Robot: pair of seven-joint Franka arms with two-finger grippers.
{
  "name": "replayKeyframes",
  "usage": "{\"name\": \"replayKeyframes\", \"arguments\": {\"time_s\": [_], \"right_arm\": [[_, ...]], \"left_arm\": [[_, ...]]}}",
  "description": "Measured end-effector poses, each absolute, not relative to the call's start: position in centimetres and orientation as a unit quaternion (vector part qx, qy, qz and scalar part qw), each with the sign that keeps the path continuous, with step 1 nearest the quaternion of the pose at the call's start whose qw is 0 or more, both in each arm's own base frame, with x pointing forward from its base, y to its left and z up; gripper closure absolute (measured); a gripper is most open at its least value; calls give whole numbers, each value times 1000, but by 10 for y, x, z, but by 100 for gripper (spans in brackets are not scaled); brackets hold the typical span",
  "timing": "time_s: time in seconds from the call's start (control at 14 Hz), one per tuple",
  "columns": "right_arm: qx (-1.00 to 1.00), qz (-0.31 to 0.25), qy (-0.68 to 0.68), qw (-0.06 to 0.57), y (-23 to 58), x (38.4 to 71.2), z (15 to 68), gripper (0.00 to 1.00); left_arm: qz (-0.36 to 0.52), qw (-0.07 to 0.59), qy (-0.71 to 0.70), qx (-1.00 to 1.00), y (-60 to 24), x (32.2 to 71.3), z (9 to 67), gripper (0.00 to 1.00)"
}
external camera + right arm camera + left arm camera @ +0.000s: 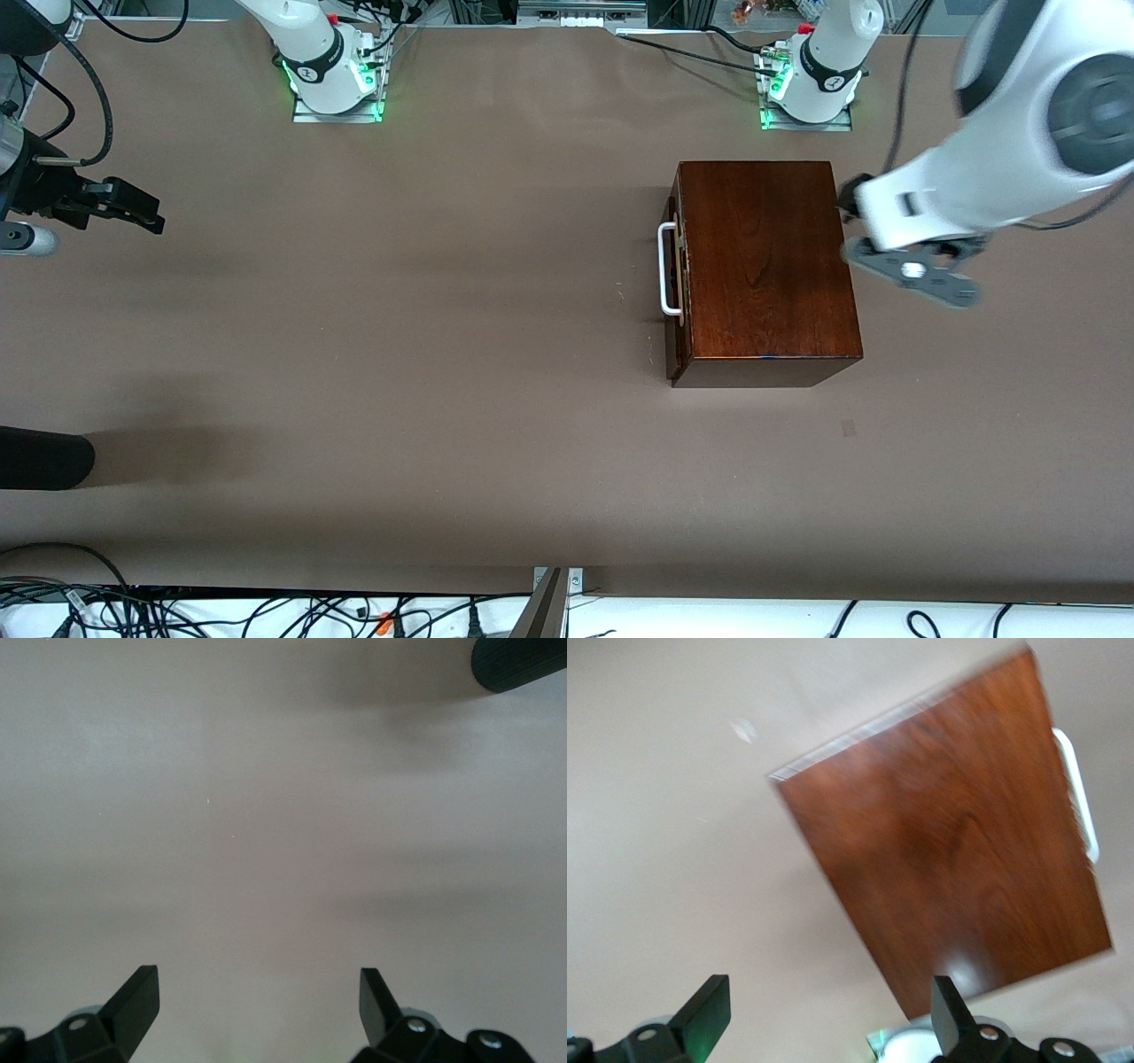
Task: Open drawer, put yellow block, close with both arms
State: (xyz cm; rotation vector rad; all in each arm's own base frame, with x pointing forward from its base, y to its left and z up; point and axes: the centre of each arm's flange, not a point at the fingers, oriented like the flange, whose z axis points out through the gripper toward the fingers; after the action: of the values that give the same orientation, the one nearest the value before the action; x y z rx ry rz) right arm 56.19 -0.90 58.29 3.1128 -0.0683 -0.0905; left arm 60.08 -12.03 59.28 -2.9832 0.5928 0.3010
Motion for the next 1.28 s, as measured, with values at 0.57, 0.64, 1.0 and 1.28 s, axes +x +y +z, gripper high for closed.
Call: {"name": "replayKeyframes", "arguments": {"time_s": [0.57, 0.64, 1.0, 1.28], "right_arm": [[999, -28, -22, 13, -9, 562, 583, 0], [999, -28, -22, 13, -9, 562, 583, 0], [999, -29, -22, 13, -9, 562, 583, 0], [999, -38, -22, 13, -9, 560, 582, 0]], "left_arm": [[-4, -11, 25, -1000, -16, 559, 623, 0], [-3, -12, 20, -1000, -15, 555, 620, 0], [15, -12, 9, -1000, -19, 551, 605, 0], [16, -11, 11, -1000, -21, 551, 605, 0]]}}
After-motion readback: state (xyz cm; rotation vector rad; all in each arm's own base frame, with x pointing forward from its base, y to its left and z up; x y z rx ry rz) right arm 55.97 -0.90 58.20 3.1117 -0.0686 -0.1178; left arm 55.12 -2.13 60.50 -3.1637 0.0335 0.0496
